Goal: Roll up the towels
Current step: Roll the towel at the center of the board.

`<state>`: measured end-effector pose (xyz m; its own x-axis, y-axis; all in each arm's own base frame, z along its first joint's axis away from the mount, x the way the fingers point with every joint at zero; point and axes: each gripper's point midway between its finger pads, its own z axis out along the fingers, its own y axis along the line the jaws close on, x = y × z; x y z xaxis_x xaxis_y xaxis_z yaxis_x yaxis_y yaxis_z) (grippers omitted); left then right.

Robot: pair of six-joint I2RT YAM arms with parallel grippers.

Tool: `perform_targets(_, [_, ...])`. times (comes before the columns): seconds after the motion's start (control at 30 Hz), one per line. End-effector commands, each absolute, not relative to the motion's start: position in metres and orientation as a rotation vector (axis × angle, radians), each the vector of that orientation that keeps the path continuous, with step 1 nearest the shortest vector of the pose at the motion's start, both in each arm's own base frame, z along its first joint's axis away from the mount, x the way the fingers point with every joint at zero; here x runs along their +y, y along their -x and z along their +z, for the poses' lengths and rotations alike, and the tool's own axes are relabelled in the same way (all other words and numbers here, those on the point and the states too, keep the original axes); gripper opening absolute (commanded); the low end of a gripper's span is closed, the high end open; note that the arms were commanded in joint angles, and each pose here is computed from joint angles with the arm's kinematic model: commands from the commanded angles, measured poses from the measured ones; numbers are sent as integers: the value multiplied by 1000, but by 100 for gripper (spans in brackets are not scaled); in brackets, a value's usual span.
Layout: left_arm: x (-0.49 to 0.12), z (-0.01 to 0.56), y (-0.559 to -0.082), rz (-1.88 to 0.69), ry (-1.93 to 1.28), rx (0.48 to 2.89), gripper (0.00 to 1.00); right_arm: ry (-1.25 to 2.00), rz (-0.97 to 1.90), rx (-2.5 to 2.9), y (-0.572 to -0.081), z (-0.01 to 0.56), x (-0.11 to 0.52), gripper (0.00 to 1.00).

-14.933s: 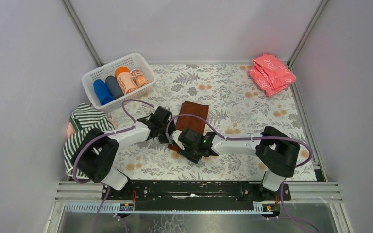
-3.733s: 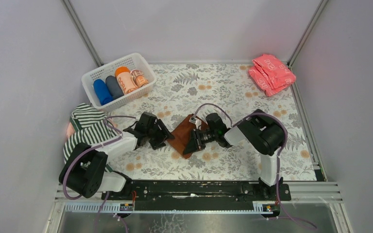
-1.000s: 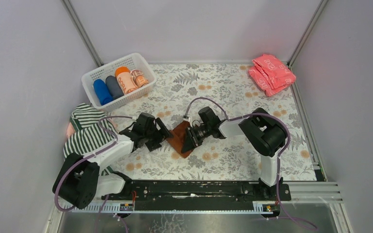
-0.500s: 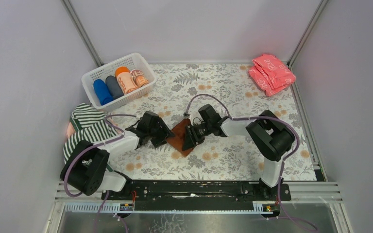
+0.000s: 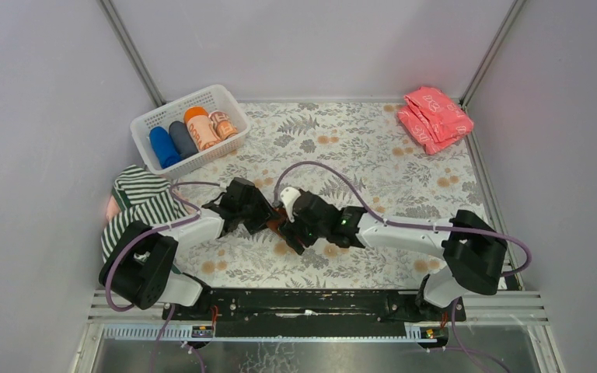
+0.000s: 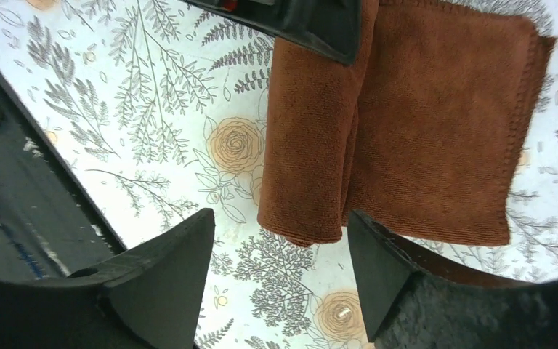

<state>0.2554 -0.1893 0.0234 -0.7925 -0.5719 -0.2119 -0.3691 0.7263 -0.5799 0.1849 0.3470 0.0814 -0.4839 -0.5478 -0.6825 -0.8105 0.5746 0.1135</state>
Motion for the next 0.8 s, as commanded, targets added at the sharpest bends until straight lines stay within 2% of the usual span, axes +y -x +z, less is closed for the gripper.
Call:
perform_targets(0.0, [-169,-7,-232,-564,719,2666,51,1115,254,2055,-204,100,346,78])
perform_targets(0.23, [-169,-5,-232,-564,713,2669,51,1235,68,1991,-192,80,368,77])
perform_targets(0.53, [-169,-4,-234,-557,707,2670,51,1296,-133,2033,-188,34,357,69])
perform_targets(0.77, [-167,-1,-237,-532,702,2660,52,1336,-175,2094,-180,8,340,52])
